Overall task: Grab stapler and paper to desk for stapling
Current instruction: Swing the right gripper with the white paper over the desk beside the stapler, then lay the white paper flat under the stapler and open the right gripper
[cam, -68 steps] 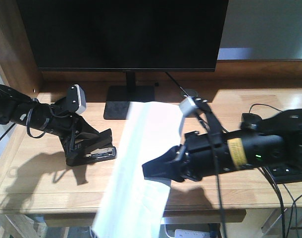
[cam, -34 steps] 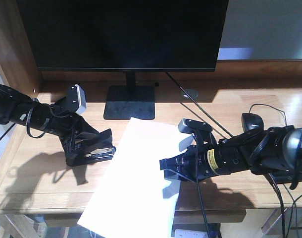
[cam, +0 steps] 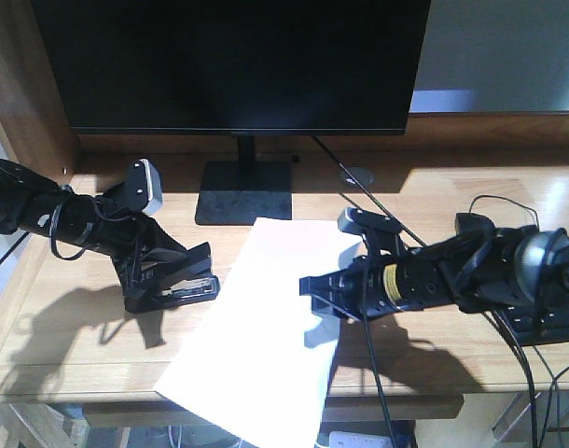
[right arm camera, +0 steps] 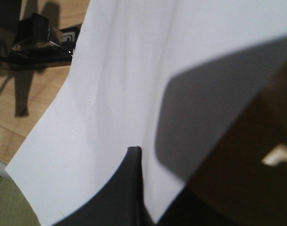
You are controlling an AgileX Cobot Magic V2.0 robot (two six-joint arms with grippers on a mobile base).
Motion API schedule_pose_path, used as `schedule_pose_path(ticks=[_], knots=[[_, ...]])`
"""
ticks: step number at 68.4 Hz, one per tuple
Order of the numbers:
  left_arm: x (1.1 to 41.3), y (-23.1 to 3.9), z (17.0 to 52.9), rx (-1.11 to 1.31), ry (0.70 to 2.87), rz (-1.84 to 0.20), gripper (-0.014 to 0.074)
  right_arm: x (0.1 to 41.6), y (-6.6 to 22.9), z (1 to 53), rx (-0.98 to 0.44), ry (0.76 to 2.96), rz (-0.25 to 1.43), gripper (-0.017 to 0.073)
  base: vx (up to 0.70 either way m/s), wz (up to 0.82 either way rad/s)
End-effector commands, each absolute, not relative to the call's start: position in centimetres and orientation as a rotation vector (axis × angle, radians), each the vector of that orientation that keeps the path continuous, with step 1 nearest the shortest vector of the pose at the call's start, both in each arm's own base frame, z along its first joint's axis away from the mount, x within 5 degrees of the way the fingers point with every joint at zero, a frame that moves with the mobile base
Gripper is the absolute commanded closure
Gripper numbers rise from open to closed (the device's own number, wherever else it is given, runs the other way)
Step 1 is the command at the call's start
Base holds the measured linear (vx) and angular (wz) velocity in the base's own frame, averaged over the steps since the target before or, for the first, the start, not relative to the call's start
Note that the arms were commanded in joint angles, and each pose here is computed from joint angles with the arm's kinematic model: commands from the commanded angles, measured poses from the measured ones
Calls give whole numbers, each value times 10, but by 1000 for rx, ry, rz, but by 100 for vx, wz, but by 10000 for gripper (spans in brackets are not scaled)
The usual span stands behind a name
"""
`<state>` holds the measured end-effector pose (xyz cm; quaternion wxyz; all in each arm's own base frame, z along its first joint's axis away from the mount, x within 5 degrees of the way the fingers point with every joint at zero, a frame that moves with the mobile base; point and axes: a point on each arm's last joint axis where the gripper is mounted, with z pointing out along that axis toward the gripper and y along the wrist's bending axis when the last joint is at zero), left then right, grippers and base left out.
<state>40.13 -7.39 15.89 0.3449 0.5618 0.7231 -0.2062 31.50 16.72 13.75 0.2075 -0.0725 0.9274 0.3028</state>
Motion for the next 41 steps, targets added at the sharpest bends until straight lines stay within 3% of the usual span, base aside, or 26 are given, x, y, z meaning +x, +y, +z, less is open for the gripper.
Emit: schedule_pose_path(ticks=[1,26,41], knots=[[402,-79,189,1409,1812,-538,601,325,174,159,-224,2504,920,564,0,0],[402,-79,189,1409,1812,-538,600,326,181,168,-328,2464,1012,564,0,0],[402,-79,189,1409,1812,-538,600,326,180,180,-321,2429,1002,564,0,0]])
